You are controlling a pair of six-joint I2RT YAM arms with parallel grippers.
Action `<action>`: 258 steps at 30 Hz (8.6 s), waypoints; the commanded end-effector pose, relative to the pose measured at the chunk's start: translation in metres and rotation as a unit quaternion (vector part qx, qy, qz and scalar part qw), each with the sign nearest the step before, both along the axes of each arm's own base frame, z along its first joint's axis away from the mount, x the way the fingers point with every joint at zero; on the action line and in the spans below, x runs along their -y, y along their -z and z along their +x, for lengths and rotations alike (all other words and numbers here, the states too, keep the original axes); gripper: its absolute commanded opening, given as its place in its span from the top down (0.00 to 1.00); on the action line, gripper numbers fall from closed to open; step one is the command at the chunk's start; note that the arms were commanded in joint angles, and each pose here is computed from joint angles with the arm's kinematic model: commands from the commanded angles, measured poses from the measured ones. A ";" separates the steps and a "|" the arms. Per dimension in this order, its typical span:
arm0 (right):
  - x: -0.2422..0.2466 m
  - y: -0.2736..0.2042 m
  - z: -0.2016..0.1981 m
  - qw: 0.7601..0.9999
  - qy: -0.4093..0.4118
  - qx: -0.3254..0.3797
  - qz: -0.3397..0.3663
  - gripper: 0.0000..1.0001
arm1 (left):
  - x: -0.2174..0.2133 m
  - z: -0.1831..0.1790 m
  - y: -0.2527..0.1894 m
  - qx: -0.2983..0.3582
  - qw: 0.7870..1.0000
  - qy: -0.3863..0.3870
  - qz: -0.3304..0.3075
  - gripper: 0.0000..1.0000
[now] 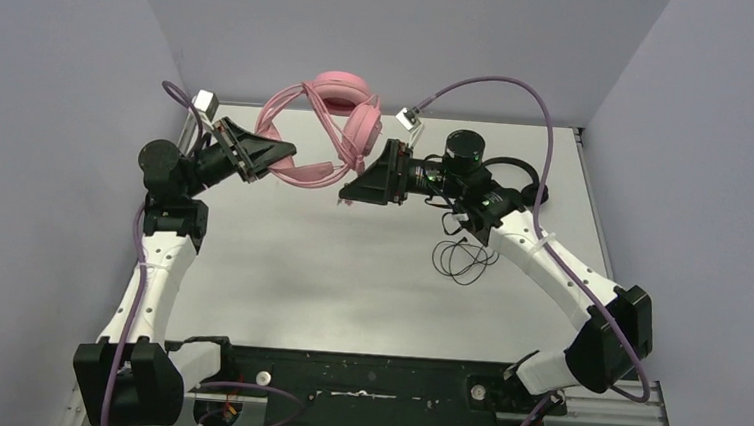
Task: Wrap the headphones
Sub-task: Place the headphones at the center of the board, then pick up the headphones from the center of the board.
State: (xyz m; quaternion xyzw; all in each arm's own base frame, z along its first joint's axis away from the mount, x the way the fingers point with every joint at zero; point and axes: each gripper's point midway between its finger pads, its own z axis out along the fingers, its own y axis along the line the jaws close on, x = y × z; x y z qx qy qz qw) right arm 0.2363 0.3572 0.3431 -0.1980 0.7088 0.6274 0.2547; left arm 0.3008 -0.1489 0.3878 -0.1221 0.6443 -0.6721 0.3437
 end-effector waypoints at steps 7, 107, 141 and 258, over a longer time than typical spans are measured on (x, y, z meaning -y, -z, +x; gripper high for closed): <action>-0.016 -0.053 0.020 0.993 0.041 0.011 0.110 0.00 | 0.015 -0.021 -0.036 0.095 0.995 0.020 0.009 1.00; 0.017 0.296 0.195 0.957 0.234 -0.091 -0.148 0.43 | -0.068 -0.045 0.139 -0.085 0.905 -0.180 0.376 0.24; 0.426 0.213 0.184 0.663 0.596 -0.124 -0.436 0.00 | 0.061 -0.013 0.014 0.190 0.875 -0.012 0.445 0.13; 0.169 0.034 0.066 0.959 0.191 0.112 -0.175 0.00 | 0.071 -0.001 0.133 0.091 0.886 0.029 0.454 1.00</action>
